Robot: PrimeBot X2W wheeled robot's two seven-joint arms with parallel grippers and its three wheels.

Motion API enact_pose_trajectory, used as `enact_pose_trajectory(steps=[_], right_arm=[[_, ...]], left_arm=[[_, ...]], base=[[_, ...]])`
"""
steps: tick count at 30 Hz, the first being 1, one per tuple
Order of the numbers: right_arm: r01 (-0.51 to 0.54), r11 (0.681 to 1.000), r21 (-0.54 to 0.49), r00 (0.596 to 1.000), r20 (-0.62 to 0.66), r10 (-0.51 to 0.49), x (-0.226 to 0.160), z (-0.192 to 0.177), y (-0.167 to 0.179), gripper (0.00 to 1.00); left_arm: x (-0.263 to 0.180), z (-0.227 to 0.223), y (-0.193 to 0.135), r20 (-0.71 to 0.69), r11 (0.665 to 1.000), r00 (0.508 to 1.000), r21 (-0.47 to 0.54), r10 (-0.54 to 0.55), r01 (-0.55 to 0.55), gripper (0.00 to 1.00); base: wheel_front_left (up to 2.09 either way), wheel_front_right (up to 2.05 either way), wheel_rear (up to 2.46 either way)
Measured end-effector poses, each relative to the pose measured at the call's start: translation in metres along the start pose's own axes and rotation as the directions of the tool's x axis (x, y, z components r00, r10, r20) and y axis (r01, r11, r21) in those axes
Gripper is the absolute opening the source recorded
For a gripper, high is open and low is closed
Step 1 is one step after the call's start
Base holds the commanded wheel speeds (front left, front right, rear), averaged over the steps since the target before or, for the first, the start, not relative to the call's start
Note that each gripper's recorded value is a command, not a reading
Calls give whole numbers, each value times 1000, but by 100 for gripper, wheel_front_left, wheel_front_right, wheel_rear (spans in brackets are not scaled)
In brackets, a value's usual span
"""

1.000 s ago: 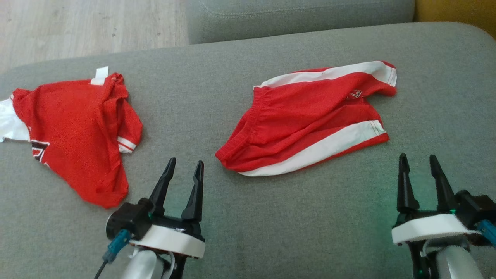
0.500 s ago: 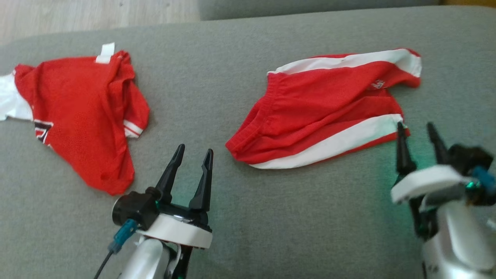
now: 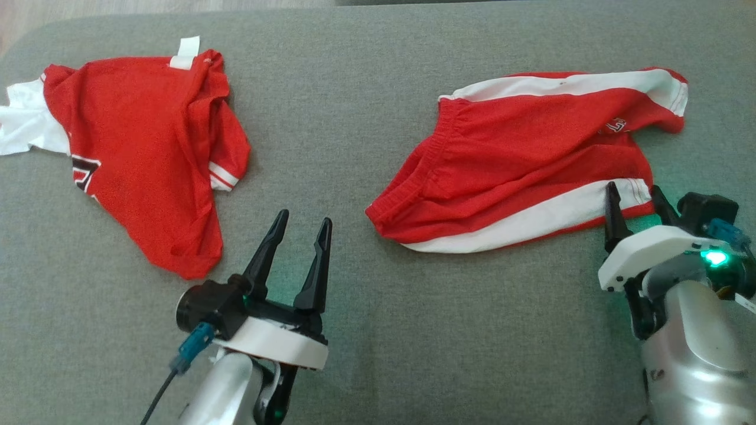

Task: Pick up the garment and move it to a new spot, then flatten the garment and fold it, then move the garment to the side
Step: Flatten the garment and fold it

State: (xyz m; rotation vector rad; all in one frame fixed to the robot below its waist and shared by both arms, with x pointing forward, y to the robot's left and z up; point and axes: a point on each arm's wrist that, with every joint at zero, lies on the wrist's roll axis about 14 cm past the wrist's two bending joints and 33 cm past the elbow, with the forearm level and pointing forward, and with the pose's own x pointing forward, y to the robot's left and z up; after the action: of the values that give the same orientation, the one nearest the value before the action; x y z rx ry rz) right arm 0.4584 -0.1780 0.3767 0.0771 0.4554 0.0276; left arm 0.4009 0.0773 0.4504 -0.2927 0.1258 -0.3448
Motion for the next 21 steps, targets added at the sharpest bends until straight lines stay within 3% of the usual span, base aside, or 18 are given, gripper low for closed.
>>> enact_pose_trajectory(steps=[3,5,6,11,15,21], right_arm=[[3,1000,4,1000,-14,-3,0,-3,-1,100],[2,1000,5,1000,-25,-2,0,-6,-1,17],[1,1000,4,1000,-27,-1,0,-6,-1,0],[-6,1000,-11,1000,-1,6,-6,-2,-1,0],[15,1000,16,996,93,-17,-13,17,-9,0],[119,989,85,972,192,-134,-41,25,-49,0]], left_arm=[[1,0,-1,1,1000,1000,0,-4,4,100],[1,0,-2,1,1000,1000,1,-8,8,100],[2,1,-3,1,1000,1000,1,-10,10,100],[5,2,-6,6,1000,1000,3,-22,22,100],[8,6,-8,17,1000,999,4,-31,31,100],[12,10,-18,29,998,998,9,-61,61,100]], base=[[0,0,0],[0,0,0],[0,0,0],[0,0,0],[0,0,0],[0,0,0]])
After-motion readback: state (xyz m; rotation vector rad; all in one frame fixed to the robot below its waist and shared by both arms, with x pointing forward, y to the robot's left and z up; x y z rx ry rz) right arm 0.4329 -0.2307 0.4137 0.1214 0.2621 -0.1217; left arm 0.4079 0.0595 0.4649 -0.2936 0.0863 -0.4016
